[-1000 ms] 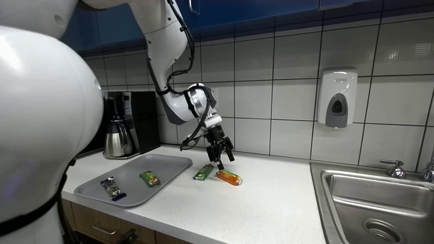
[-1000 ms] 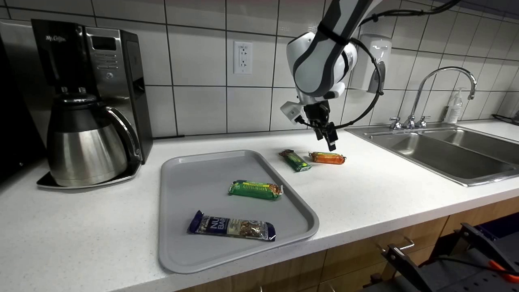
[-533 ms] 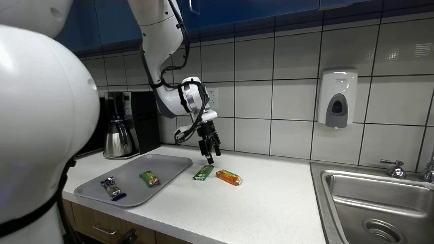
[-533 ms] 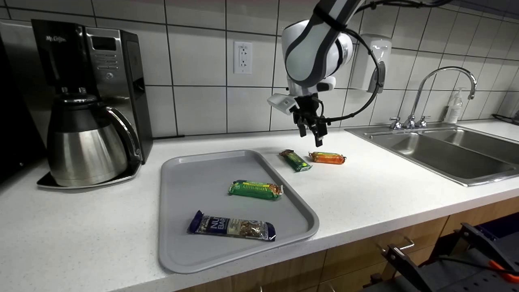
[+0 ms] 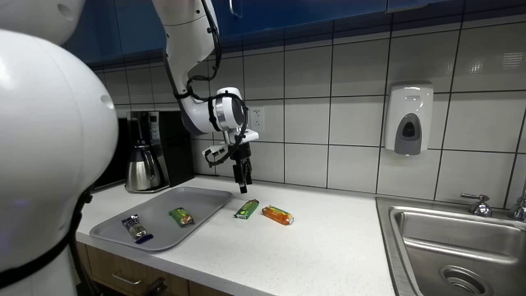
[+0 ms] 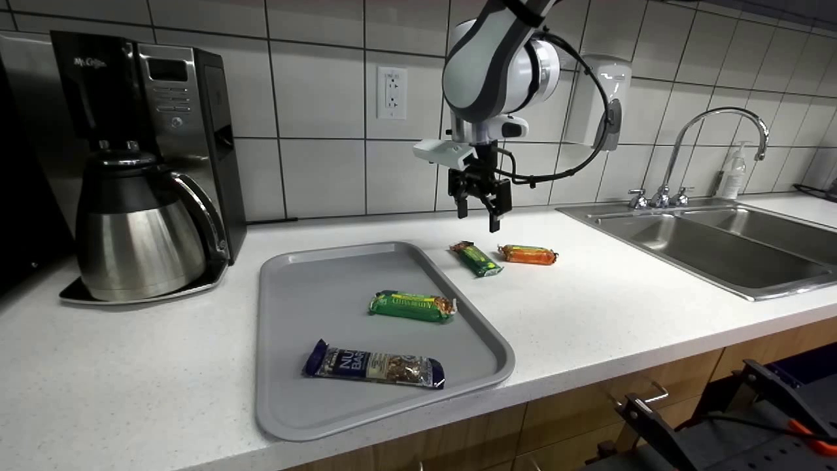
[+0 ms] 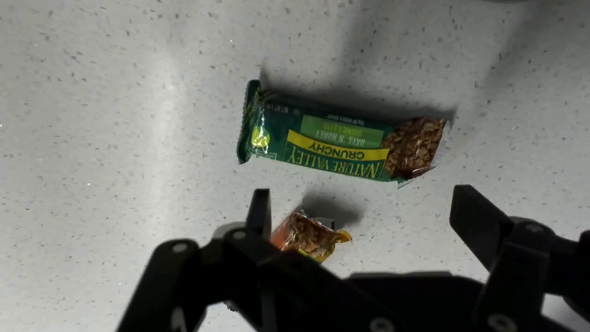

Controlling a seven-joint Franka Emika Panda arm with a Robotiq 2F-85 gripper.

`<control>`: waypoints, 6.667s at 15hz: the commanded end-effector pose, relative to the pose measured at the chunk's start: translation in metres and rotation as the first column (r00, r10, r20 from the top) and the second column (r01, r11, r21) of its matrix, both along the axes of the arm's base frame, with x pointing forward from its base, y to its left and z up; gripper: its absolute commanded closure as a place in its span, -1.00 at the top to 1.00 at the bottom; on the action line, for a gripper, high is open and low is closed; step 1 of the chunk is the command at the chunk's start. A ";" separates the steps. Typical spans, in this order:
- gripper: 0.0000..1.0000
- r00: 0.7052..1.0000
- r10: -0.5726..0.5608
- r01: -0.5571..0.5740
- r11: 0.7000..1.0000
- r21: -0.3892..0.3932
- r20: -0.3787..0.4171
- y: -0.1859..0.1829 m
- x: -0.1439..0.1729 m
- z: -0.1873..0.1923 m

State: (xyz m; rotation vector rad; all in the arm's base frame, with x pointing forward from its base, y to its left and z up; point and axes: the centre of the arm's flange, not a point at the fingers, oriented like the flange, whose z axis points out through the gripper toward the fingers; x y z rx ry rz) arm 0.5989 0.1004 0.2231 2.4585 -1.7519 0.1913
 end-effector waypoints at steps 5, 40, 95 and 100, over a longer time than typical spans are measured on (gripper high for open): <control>1.00 0.995 0.095 -0.095 0.995 0.016 0.013 0.044 -0.020 0.031; 1.00 0.996 0.089 -0.090 0.996 -0.012 -0.021 0.176 -0.128 0.059; -0.72 0.935 -0.351 0.353 0.913 -0.206 0.044 0.216 -0.122 -0.067; -0.72 0.938 -0.339 0.346 0.918 -0.192 0.069 0.219 -0.117 -0.048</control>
